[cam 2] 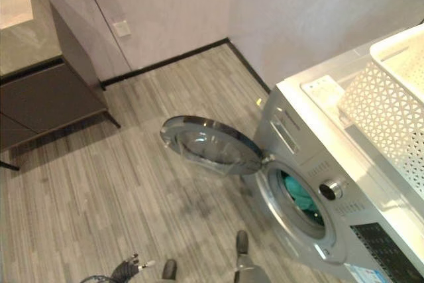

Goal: Grab the laundry basket,head to the washer,open it,put in the laundry and shut it.

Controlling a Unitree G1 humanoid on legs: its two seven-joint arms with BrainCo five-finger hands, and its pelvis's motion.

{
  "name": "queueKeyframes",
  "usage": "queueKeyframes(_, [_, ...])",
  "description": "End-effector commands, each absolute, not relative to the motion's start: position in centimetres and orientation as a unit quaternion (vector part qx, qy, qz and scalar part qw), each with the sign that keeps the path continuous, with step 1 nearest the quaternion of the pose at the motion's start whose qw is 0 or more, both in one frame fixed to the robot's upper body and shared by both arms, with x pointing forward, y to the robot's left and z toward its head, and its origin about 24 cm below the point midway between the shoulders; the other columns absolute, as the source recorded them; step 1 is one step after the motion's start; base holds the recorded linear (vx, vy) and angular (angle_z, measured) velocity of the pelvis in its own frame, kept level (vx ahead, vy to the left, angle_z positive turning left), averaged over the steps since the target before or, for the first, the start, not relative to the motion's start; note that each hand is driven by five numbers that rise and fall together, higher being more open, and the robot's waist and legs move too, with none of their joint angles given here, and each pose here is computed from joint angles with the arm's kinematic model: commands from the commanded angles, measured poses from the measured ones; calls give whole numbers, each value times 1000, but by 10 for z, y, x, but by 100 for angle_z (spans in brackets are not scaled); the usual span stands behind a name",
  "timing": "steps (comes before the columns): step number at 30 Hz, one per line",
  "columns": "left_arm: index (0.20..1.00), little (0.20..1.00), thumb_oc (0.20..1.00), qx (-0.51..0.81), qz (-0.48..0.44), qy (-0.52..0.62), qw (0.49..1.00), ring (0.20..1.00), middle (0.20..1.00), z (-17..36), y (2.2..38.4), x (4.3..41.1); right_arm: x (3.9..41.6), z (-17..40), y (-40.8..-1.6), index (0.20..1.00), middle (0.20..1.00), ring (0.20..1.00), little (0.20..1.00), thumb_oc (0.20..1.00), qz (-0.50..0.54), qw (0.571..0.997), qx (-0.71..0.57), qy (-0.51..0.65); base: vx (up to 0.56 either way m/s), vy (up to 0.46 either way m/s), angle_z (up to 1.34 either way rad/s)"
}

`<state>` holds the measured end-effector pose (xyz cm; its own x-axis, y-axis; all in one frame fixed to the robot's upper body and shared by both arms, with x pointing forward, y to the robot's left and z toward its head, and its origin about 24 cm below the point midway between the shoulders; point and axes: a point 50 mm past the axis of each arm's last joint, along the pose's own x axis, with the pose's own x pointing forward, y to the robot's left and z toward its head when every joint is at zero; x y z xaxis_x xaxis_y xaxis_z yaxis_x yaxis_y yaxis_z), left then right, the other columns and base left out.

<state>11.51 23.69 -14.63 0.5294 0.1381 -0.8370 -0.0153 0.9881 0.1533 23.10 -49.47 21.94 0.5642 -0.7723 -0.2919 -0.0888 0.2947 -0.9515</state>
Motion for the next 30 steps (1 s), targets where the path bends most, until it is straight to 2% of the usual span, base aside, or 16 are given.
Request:
queueKeyframes(1, [1000,1000,1000,75,32,454,887,1000,1000,-138,242,130,217,208,-502,1000,1000,1000,1000,1000,-235,665,-550,447,-32,-21,1])
queueKeyframes(5, [1000,1000,1000,77,34,446,891,1000,1000,-135,243,136,227,186,-493,1000,1000,1000,1000,1000,-211,687,-531,449,-30,-10,-1])
queueKeyframes(6, [1000,1000,1000,77,34,446,891,1000,1000,-135,243,136,227,186,-493,815,815,815,815,815,-211,687,-531,449,0,0,0])
queueKeyframes(7, [1000,1000,1000,80,35,445,891,1000,1000,-135,243,138,230,182,-491,285,285,285,285,285,-207,695,-524,446,0,0,0])
queueKeyframes(8, [1000,1000,1000,83,34,444,891,1000,1000,-135,242,141,235,176,-487,200,200,200,200,200,-203,712,-513,435,0,0,0])
queueKeyframes(18, [1000,1000,1000,95,37,448,888,1000,1000,-135,244,141,244,195,-485,200,200,200,200,200,-264,763,-472,354,3,38,0])
queueKeyframes(22, [1000,1000,1000,98,45,451,886,1000,1000,-136,249,137,248,209,-484,200,200,200,200,200,-301,809,-419,282,-7,56,2])
queueKeyframes(23, [1000,1000,1000,98,47,451,886,1000,1000,-136,249,135,252,221,-482,200,200,200,200,200,-320,833,-389,228,-11,63,-3])
queueKeyframes(30, [1000,1000,1000,105,46,457,882,1000,1000,-138,250,128,255,239,-479,200,200,200,200,200,-355,888,-279,90,-16,70,0])
